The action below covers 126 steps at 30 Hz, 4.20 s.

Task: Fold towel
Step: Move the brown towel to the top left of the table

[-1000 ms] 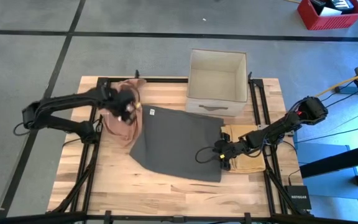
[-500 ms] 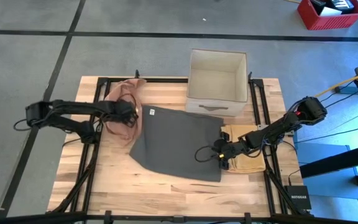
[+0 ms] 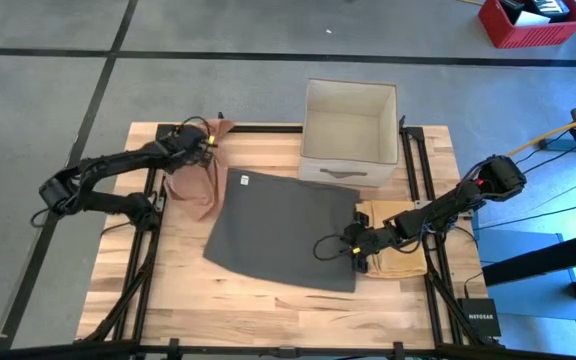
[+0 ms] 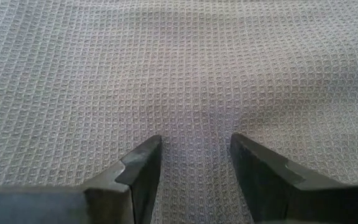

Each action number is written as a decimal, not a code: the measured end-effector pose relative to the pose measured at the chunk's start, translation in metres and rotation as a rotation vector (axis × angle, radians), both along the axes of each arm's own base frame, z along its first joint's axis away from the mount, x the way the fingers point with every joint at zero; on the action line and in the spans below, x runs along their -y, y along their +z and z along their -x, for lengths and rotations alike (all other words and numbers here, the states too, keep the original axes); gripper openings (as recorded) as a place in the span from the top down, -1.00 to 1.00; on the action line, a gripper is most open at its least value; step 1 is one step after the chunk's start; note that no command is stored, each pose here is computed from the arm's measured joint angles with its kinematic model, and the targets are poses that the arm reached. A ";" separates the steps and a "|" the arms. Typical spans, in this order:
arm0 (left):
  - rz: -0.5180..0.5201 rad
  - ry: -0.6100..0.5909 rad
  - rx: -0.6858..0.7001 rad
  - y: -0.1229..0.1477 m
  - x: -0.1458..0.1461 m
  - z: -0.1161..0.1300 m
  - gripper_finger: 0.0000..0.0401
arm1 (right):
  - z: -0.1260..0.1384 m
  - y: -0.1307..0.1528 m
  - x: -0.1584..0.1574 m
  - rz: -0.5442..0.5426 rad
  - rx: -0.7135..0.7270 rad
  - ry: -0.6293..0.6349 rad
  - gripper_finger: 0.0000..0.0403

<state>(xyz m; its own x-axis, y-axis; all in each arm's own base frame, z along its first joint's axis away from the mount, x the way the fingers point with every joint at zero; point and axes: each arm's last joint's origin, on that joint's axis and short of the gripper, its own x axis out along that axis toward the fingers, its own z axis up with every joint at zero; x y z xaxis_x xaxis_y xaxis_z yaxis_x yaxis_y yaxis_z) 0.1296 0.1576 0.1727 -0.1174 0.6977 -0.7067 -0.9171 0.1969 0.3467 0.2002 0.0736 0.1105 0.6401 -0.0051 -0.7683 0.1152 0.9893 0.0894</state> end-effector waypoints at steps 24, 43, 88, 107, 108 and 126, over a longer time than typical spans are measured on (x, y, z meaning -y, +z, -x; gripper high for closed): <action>0.751 -0.702 0.350 -0.013 0.182 -0.066 0.23 | -0.003 0.003 -0.002 -0.039 0.034 0.019 0.02; 1.088 -0.450 0.494 -0.047 0.305 -0.047 0.23 | 0.009 0.003 -0.032 -0.160 -0.011 0.222 0.02; 0.229 -0.286 0.032 0.000 0.158 -0.016 0.23 | -0.050 -0.008 -0.046 -0.008 0.073 0.143 0.02; 0.683 -0.471 0.395 0.021 0.102 -0.052 0.23 | -0.050 -0.008 -0.047 -0.015 0.083 0.143 0.02; 0.709 -0.465 0.379 0.016 0.105 -0.051 0.23 | -0.050 -0.008 -0.047 -0.014 0.083 0.143 0.02; 0.207 -0.236 0.106 -0.042 0.050 -0.044 0.23 | -0.051 -0.008 -0.044 0.042 0.104 0.093 0.02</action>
